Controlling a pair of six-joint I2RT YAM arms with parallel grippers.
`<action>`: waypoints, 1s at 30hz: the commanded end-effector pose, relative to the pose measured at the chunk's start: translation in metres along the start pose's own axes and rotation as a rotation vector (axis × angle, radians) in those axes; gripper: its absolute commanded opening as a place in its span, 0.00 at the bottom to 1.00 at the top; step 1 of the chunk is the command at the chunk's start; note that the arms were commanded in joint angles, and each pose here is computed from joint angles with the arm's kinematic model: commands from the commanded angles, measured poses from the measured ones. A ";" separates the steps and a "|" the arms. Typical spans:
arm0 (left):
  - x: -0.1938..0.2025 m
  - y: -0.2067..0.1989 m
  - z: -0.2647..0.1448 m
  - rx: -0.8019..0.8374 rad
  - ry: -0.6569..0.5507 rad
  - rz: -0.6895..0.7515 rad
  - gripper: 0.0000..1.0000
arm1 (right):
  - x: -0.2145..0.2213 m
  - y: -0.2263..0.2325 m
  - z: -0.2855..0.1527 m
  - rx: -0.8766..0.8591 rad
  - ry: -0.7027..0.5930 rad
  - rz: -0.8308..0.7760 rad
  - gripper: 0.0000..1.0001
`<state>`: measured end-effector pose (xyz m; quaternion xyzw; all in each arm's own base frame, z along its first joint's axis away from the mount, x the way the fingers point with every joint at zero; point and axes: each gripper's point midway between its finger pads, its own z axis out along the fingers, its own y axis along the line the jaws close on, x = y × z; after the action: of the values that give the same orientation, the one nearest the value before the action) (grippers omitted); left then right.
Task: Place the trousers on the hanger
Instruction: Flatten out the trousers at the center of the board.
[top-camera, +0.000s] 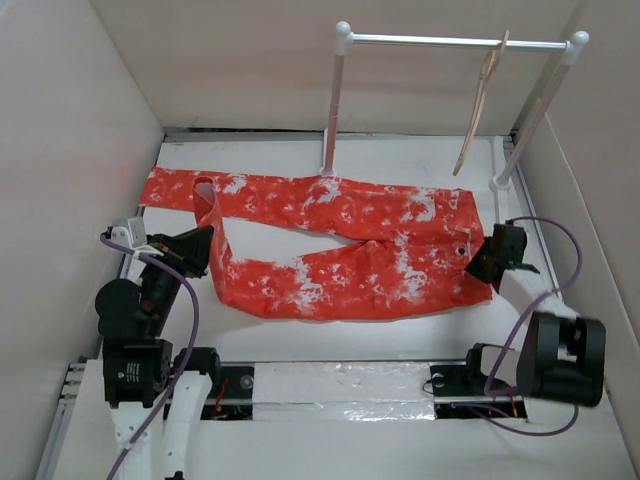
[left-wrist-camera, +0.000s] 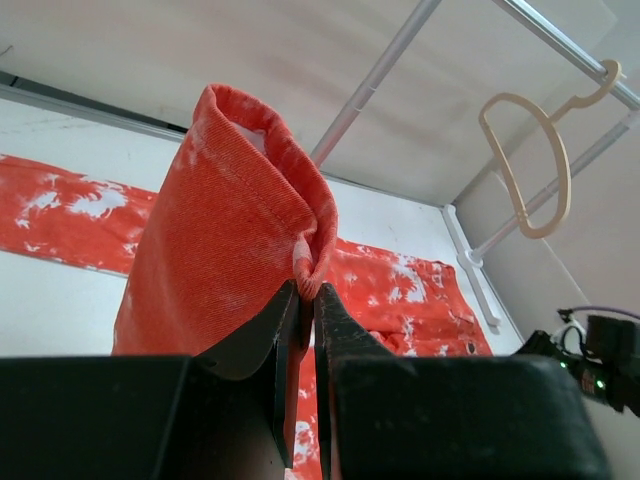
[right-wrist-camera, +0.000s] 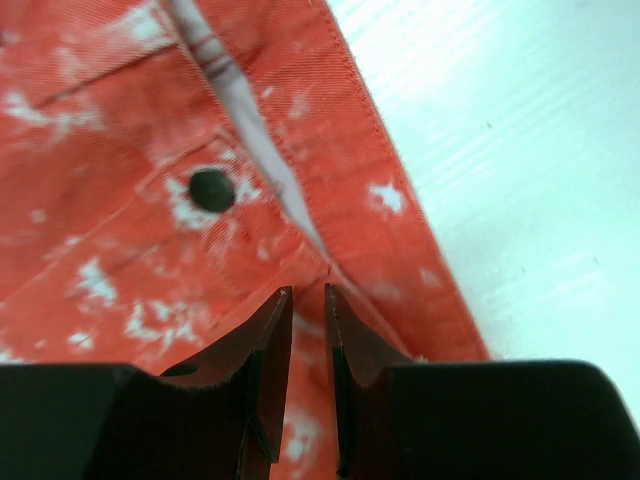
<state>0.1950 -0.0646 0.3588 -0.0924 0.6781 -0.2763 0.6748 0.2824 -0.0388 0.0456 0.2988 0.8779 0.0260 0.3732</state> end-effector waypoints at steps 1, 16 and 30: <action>-0.016 -0.008 -0.002 0.035 -0.069 0.049 0.00 | -0.019 0.023 0.016 -0.107 0.064 -0.095 0.26; 0.012 0.019 0.019 -0.029 -0.004 0.044 0.00 | -0.062 0.076 0.068 -0.242 0.081 -0.067 0.32; 0.006 0.019 0.022 -0.033 -0.025 0.037 0.00 | -0.015 -0.028 -0.009 -0.002 -0.128 0.103 0.60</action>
<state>0.2181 -0.0556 0.3229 -0.1089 0.7030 -0.2447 0.6588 0.2740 -0.0666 0.0575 0.3339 0.8400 0.0306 0.4266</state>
